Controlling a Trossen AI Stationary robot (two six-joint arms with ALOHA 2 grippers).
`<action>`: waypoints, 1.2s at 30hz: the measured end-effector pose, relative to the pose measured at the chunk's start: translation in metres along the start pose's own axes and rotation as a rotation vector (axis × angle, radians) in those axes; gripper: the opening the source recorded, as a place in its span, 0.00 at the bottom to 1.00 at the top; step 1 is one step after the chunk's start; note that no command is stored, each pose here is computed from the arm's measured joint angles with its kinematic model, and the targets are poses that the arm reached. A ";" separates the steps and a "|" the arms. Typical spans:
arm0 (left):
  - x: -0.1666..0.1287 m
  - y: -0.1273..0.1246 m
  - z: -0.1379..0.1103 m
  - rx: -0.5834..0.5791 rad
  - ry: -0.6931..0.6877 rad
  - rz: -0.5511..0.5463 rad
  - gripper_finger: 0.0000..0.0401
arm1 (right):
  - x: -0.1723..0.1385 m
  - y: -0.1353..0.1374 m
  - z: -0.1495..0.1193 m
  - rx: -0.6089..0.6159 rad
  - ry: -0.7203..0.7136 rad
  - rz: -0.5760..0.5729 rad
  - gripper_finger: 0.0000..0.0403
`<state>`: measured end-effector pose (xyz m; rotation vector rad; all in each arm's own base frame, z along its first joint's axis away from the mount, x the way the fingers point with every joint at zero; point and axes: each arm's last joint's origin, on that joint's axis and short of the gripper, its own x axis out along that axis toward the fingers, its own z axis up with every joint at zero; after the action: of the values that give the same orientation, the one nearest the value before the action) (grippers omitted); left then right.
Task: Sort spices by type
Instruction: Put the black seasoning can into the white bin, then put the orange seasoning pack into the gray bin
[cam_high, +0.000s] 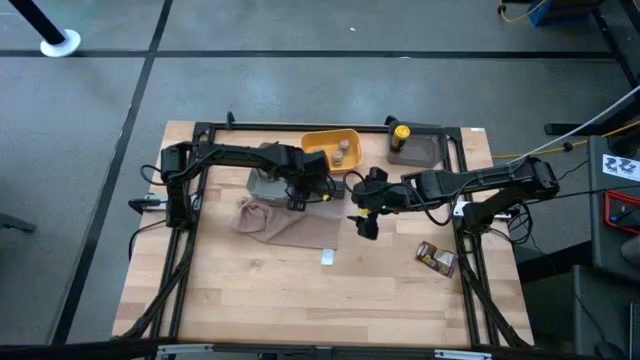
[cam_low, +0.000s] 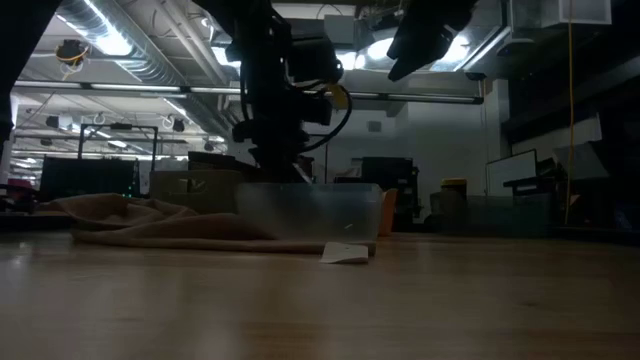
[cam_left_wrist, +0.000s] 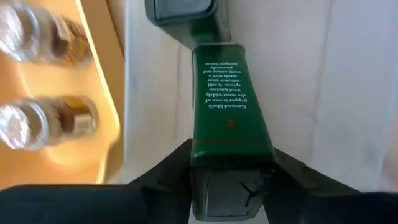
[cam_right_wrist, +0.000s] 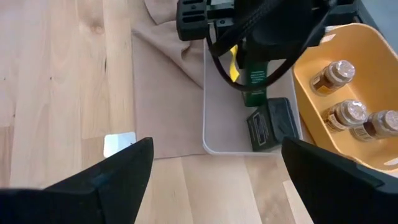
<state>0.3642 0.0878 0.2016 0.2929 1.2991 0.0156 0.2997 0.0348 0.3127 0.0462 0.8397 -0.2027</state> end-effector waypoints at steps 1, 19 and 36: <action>0.000 0.000 0.002 0.002 -0.013 0.005 0.35 | 0.000 0.000 0.000 -0.001 0.003 0.005 0.87; -0.001 0.003 0.011 -0.011 -0.105 0.051 0.48 | 0.000 -0.001 -0.008 -0.019 0.083 0.009 0.87; -0.048 0.012 0.020 -0.076 -0.145 0.073 0.48 | -0.015 -0.007 -0.022 0.046 0.219 0.005 0.87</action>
<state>0.3721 0.0870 0.2546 0.2713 1.1403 0.1034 0.2723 0.0328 0.3092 0.1154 1.0528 -0.2145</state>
